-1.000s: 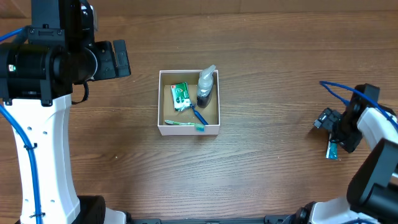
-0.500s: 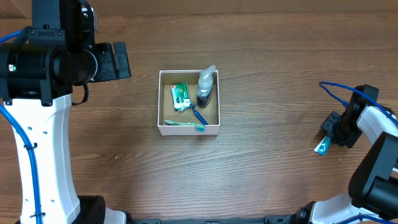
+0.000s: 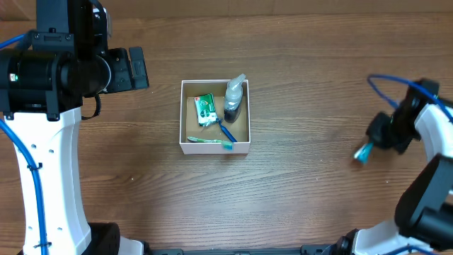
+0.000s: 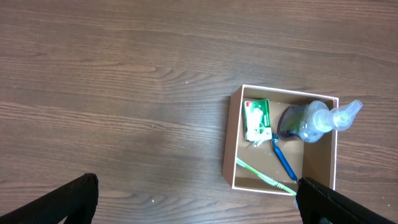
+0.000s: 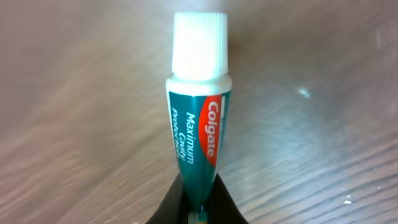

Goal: Pack container

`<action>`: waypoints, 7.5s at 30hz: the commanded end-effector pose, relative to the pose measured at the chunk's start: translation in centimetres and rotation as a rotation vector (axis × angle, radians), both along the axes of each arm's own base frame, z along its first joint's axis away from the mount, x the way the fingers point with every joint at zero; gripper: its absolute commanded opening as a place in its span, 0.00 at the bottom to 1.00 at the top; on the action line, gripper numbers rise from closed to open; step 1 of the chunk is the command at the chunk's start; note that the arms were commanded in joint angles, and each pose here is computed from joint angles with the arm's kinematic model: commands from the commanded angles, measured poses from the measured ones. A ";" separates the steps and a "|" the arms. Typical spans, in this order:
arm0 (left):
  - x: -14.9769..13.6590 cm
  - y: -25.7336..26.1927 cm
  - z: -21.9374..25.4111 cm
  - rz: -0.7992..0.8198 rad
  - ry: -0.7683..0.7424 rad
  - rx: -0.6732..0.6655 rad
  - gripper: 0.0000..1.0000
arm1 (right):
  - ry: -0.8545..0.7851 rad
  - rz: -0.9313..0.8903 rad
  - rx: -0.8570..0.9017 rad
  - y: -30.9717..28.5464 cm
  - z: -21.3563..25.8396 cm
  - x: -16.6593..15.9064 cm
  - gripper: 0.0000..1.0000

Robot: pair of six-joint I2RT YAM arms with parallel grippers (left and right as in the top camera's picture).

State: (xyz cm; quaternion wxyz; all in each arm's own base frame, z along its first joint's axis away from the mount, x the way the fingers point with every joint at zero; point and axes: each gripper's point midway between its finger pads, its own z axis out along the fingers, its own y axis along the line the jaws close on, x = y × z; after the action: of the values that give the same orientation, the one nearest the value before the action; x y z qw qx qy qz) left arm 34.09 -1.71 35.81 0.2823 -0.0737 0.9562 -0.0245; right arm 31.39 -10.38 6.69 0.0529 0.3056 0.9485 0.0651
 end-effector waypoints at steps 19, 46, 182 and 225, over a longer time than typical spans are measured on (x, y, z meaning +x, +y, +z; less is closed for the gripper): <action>0.1 -0.1 -0.2 -0.007 0.004 -0.001 1.00 | -0.573 1.413 -0.155 33.8 14.5 -1.5 0.04; -0.1 -0.1 -0.3 -0.006 0.015 0.000 1.00 | -0.626 1.555 -0.228 39.6 10.5 1.1 0.70; -15.8 -4.3 -8.0 -0.282 -0.291 -0.068 1.00 | -0.531 0.270 -0.189 14.5 8.7 -8.5 1.00; -18.1 -1.9 -10.3 -0.211 -0.324 -0.015 1.00 | -0.925 0.241 -0.270 13.1 11.1 -6.0 1.00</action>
State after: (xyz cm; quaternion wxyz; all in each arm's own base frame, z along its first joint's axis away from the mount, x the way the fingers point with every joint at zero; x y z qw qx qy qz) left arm 16.00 -3.74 25.74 0.4293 0.0388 0.8994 -0.0728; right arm 25.73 3.59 19.18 0.4590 0.1720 0.8646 0.1108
